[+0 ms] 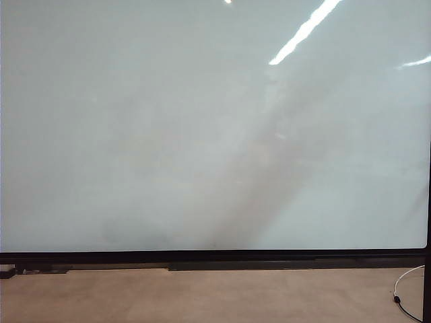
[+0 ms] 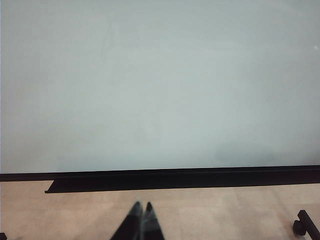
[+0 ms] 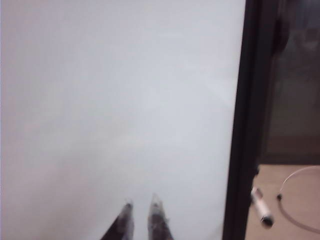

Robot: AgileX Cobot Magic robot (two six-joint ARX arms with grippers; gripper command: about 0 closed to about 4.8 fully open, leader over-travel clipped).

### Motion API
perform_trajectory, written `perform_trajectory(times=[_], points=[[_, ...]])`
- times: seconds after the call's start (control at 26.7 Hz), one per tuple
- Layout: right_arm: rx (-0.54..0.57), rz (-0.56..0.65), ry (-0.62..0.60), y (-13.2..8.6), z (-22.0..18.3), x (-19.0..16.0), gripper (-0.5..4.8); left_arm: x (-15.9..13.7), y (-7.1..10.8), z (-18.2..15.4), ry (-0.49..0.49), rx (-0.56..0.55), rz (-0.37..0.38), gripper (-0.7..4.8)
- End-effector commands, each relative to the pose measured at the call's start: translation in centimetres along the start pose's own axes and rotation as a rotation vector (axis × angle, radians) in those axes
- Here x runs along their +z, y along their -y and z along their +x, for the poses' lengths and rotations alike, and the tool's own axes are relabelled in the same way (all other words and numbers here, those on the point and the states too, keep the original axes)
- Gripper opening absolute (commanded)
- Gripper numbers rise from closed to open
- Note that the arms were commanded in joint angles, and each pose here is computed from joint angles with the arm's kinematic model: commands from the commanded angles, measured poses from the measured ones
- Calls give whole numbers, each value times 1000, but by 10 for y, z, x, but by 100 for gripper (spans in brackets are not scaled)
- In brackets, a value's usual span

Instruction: Pick up the pen on the shelf to the right of the whiteboard and draw a rectangle.

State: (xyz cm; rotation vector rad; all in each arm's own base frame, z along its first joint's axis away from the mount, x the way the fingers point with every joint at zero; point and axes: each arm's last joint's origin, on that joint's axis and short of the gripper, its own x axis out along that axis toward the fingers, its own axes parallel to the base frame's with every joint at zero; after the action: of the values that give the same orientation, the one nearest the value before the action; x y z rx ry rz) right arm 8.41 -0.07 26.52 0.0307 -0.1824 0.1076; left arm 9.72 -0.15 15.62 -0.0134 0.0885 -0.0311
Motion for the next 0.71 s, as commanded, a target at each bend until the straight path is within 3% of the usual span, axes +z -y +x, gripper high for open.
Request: perform_trajectory(times=[0.04,0.11,0.22,0.45,0.71], points=[[55,-37,7,3,10,8,122,1,0,0,11,0,1,-4],[68,-47,6,9,17,8,141,1,0,0,11,0,1,-4],[23,-49,-47,25,27,2,230,1,0,0,10,0,1,-4],[58,-68,-79,66,43,-7,355,1,0,0,10,0,1,-4],[41,-73,-46,92,69,-23,380,1,0,0,11,0,1,-4]])
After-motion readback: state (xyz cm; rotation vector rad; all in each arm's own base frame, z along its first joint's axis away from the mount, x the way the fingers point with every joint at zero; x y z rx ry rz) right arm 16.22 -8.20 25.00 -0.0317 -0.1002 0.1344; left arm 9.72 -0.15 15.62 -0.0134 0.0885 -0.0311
